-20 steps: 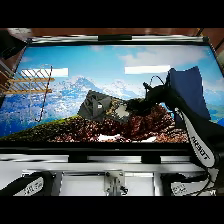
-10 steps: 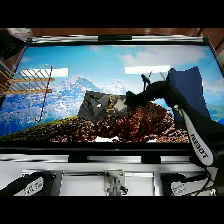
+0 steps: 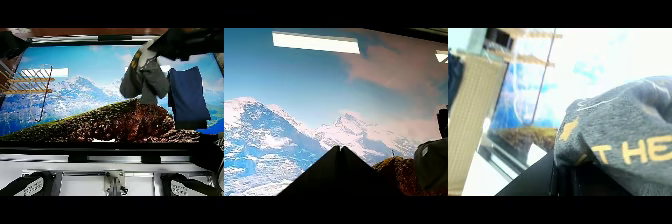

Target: Fold the shirts.

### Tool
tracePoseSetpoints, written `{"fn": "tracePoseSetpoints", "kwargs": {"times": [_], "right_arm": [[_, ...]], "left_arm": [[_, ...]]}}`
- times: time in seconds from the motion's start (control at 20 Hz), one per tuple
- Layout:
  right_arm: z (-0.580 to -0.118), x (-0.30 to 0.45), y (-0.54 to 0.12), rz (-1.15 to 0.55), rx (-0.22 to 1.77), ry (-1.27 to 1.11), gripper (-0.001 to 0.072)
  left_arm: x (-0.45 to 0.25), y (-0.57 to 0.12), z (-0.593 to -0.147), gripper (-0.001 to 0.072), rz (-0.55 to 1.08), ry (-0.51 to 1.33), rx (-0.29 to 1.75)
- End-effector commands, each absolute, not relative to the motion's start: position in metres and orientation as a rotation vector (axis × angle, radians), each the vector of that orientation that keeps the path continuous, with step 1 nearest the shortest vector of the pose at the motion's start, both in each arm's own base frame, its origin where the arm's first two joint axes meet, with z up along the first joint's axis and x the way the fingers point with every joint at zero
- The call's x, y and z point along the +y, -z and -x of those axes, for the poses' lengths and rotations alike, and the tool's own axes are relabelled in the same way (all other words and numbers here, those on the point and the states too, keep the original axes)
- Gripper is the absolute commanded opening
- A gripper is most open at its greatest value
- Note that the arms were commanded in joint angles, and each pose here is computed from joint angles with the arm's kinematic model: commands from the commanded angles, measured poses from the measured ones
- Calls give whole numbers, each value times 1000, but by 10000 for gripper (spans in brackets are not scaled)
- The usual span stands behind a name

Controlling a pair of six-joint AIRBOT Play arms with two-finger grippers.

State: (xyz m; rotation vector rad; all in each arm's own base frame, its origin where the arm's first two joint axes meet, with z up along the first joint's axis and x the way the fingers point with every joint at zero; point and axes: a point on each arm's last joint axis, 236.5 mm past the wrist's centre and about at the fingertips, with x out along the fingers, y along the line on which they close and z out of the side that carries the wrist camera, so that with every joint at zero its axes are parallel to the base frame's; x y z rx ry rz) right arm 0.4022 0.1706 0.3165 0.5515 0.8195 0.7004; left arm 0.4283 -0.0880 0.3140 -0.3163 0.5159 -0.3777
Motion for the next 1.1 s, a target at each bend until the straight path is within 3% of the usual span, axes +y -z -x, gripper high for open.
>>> {"fn": "tracePoseSetpoints", "kwargs": {"times": [0.0, 0.3, 0.65, 0.8, 0.95, 1.05], "right_arm": [[-392, 145, -353, -565, 741, -621, 65], [-460, 112, -306, -551, 741, -448, 66], [-603, 67, -310, -795, 326, -313, 66], [-635, 30, -318, -828, 147, -225, 66], [-645, -15, -311, -585, 81, -134, 66], [-639, -50, -269, -366, 228, -52, 66]], "left_arm": [[-98, -314, -426, 35, 310, 400, 521], [-100, -314, -426, 35, 309, 405, 522], [-100, -313, -426, 35, 309, 405, 523], [-101, -306, -425, 35, 311, 406, 543], [-107, -291, -421, 35, 313, 420, 593], [-114, -281, -413, 35, 301, 444, 644]]}}
